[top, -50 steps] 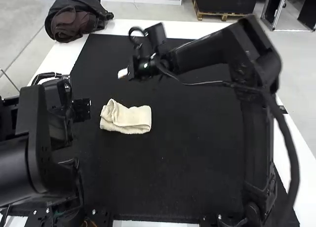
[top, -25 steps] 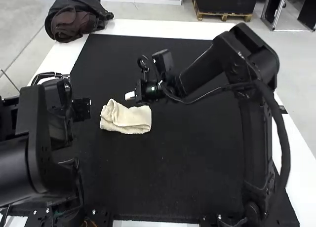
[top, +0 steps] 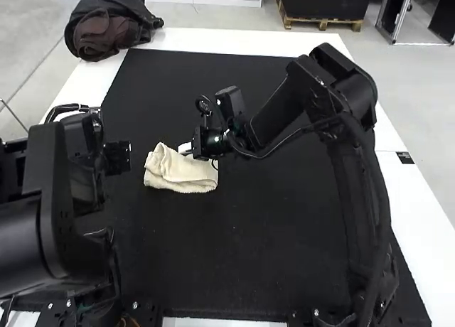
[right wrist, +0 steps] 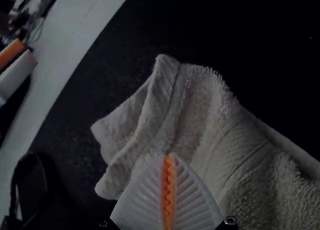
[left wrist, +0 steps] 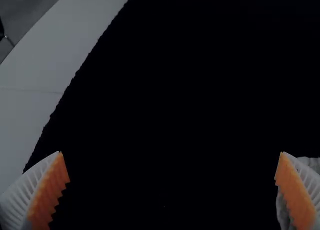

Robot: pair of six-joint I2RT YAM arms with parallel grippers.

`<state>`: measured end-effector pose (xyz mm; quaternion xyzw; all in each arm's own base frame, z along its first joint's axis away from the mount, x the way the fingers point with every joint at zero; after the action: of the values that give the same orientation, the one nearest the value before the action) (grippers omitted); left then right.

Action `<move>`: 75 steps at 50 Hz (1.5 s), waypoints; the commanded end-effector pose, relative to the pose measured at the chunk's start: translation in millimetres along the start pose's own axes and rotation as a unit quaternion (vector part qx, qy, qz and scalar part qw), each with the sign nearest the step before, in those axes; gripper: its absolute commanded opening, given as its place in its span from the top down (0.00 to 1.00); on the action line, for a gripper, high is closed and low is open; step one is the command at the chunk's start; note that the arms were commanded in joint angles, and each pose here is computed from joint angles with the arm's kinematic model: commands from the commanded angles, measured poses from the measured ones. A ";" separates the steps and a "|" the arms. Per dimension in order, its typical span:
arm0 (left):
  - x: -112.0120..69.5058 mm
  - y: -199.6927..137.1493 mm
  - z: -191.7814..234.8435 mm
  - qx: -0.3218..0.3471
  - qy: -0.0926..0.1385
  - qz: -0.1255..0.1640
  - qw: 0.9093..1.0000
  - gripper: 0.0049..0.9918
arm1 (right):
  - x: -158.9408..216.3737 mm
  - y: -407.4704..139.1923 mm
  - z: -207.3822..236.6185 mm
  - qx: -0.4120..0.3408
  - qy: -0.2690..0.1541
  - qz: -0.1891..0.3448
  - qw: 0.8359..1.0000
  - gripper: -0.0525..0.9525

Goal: Fold the towel.

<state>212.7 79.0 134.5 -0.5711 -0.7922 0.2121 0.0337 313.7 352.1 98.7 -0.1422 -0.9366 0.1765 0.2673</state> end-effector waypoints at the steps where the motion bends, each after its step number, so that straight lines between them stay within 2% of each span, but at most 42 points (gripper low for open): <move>1: 1.5 -2.2 -5.5 -0.017 0.001 -0.007 1.000 0.02 | 9.4 7.6 -13.7 -0.014 -0.013 -0.024 1.000 0.98; 53: 2.5 -2.5 -4.9 -0.020 0.000 -0.012 1.000 0.03 | 17.5 56.1 12.0 0.005 -0.014 -0.060 0.998 0.98; 75: 3.6 -8.1 -18.1 -0.052 0.000 -0.015 0.999 0.03 | 5.7 82.1 32.1 0.015 -0.010 -0.062 0.998 0.98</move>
<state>210.5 83.1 146.9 -0.5633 -0.8053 0.1840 0.0162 307.3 409.5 45.3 -0.0922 -0.9411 0.1799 0.2709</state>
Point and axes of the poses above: each hand's point on the last joint's axis, 136 mm out from that joint toward the fingers, its own y axis out along the fingers, its own x axis along the line the jaws close on, z = x × y, the point moved 10 cm from there along -y, back along the fingers, and after that the axes turned 15 degrees about -y, right-handed, at the moved point
